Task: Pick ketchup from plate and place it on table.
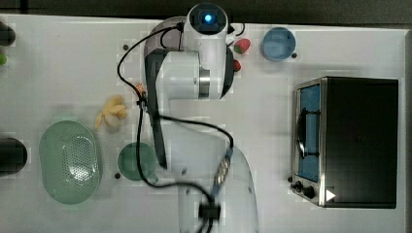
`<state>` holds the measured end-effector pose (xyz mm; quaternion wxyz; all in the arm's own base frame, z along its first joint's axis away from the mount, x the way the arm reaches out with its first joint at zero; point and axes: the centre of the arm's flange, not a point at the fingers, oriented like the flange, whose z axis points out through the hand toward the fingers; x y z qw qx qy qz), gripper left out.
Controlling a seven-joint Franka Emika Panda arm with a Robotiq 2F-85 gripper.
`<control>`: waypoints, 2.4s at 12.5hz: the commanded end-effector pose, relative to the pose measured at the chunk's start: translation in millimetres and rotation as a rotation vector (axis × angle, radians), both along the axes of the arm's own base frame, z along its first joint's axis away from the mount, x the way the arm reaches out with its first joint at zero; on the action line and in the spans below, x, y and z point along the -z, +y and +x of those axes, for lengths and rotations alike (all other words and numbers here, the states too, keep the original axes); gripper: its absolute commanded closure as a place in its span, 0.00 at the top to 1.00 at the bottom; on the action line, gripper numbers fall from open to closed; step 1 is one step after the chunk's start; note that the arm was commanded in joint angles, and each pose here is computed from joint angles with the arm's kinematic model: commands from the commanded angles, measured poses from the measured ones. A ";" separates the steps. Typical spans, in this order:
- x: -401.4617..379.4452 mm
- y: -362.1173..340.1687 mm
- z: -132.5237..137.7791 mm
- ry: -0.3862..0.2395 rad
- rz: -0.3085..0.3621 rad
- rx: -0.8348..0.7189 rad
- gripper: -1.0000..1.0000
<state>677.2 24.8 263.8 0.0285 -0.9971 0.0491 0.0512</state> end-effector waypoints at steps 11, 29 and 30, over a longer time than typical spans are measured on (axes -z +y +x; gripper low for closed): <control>-81.6 -64.7 -144.5 -0.029 -0.054 0.260 0.58; -66.1 -43.1 -132.3 -0.299 -0.035 0.235 1.00; -95.1 -39.3 -125.7 -0.333 -0.030 0.258 1.00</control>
